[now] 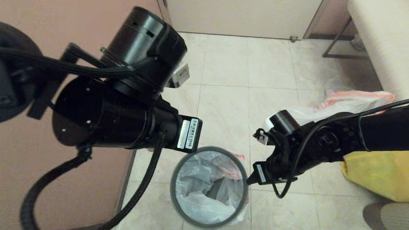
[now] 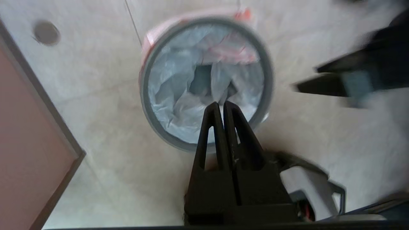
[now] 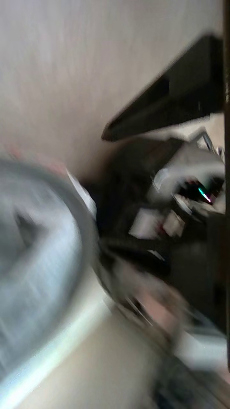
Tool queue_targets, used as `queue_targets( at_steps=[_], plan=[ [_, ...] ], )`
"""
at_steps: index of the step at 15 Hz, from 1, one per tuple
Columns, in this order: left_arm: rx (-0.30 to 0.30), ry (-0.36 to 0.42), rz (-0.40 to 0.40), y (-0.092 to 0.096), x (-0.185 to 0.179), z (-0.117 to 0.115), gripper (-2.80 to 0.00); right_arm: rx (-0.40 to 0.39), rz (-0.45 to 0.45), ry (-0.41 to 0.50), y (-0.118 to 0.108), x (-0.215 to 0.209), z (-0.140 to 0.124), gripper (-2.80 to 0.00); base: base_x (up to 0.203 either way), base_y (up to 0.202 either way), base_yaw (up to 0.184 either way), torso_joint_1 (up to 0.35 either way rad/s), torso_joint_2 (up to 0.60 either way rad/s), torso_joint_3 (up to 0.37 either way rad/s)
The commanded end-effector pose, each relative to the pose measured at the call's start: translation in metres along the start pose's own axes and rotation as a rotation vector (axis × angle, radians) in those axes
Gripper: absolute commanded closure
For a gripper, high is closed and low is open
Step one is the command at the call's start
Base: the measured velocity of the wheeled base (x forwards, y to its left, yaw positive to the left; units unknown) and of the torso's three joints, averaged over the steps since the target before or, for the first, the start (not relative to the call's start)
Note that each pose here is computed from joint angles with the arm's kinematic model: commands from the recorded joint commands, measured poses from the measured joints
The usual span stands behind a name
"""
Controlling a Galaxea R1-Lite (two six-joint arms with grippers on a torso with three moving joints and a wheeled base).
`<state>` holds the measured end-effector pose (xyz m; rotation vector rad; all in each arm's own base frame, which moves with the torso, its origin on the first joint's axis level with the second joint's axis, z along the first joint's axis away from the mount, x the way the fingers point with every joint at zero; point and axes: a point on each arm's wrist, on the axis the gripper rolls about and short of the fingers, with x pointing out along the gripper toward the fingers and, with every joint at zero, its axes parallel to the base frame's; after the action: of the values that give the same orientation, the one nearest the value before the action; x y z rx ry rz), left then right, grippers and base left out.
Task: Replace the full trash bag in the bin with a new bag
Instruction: Place the trash can ring on the trash can
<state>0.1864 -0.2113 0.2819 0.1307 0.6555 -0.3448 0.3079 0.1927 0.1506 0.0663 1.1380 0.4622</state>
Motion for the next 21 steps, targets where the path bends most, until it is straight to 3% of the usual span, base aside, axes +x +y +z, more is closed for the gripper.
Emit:
queue_targets(
  at_steps=[1,4,6,7,10,13,15,18,21],
  plan=[
    [-0.001,0.112,0.019,0.009,0.048,-0.001,0.00,0.003,0.173,0.025,-0.017,-0.015,0.001,0.00,0.000,0.000,0.000,0.000,0.00,0.000],
    [0.086,0.289,-0.107,0.036,0.112,-0.016,0.00,-0.012,0.218,0.087,-0.041,0.013,0.005,0.00,0.000,0.000,0.000,0.000,0.00,0.000],
    [0.073,0.339,-0.251,0.058,0.137,-0.022,0.00,-0.055,0.285,0.124,-0.052,0.027,0.004,0.00,0.000,0.000,0.000,0.000,0.00,0.000],
    [0.115,0.373,-0.337,0.066,0.145,-0.033,0.00,-0.075,0.288,0.141,-0.051,0.034,0.001,0.00,0.000,0.000,0.000,0.000,0.00,0.000],
    [0.118,0.371,-0.517,0.086,0.169,-0.057,0.00,-0.095,0.292,0.137,-0.052,0.052,0.003,0.00,0.000,0.000,0.000,0.000,0.00,0.000],
    [0.077,0.370,-0.615,0.103,0.176,-0.075,0.00,-0.132,0.324,0.104,-0.051,0.053,0.007,0.00,0.000,0.000,0.000,0.000,0.00,0.000],
    [0.091,0.345,-0.676,0.115,0.178,-0.084,0.00,-0.158,0.384,0.101,-0.049,0.051,0.007,0.00,0.000,0.000,0.000,0.000,0.00,0.000],
    [0.060,0.393,-0.698,0.125,0.194,-0.104,0.00,-0.164,0.415,0.110,-0.049,0.057,0.007,0.00,0.000,0.000,0.000,0.000,0.00,0.000],
    [0.051,0.322,-0.707,0.135,0.204,-0.122,0.00,-0.192,0.458,0.058,-0.047,0.068,0.019,0.00,0.000,0.000,0.000,0.000,0.00,0.000]
  ],
)
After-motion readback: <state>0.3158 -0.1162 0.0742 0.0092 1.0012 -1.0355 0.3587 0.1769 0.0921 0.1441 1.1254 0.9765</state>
